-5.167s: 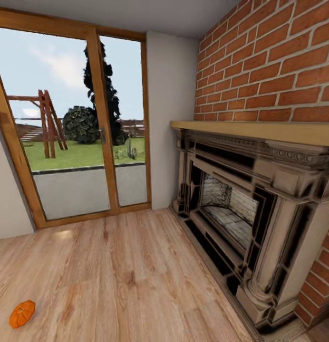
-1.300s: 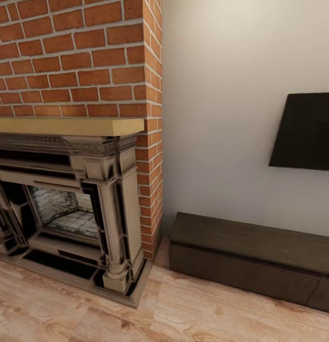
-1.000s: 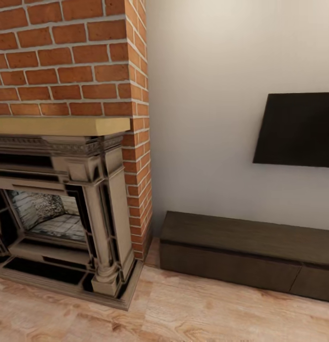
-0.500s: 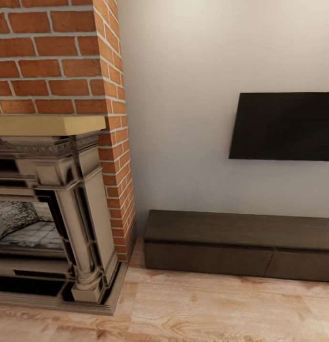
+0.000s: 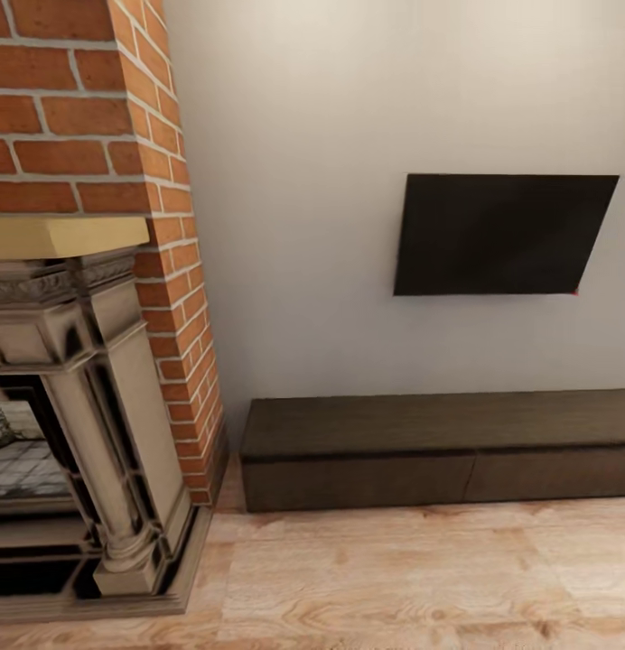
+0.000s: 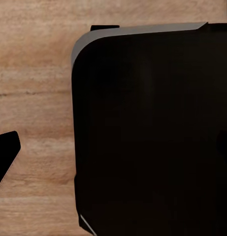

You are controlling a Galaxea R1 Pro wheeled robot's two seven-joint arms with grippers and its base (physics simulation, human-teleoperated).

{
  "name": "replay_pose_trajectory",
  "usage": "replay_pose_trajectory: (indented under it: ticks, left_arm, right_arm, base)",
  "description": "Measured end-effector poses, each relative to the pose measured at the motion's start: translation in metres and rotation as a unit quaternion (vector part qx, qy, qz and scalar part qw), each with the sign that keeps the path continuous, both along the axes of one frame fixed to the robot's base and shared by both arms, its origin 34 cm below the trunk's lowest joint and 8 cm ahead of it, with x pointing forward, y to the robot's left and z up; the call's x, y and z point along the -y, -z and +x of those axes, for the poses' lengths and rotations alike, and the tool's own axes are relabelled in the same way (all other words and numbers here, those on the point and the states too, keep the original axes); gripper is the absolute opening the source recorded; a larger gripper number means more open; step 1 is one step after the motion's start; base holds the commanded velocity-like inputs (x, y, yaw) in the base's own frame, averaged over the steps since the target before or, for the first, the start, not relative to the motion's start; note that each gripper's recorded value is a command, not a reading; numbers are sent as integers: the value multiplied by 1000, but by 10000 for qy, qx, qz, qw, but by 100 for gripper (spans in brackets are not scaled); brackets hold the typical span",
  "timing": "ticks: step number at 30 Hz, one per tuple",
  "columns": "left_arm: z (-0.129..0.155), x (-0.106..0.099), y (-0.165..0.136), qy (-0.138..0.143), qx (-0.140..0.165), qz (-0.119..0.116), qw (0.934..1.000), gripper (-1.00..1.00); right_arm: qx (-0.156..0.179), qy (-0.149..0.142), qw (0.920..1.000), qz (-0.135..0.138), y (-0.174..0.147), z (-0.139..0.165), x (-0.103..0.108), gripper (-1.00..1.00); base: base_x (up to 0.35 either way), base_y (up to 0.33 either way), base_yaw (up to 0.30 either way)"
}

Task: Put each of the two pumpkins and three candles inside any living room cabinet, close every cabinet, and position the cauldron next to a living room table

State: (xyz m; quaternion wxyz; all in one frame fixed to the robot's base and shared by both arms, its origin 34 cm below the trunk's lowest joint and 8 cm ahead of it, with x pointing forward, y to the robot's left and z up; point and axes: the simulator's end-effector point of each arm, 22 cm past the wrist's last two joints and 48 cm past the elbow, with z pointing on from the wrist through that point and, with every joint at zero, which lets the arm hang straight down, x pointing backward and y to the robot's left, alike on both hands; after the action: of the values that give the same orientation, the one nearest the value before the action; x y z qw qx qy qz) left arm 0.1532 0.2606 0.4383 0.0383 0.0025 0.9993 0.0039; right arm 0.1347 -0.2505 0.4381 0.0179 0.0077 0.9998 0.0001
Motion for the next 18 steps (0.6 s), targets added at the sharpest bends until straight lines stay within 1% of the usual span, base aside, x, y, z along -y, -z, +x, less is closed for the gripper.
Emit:
replay_pose_trajectory:
  ticks: [18]
  left_arm:
    - [-5, 0, 0, 1, -67, 2, 10000, 100]
  right_arm:
    - [-62, -1, 10000, 4, 0, -5, 0, 100]
  base:
    - [0, 0, -262]
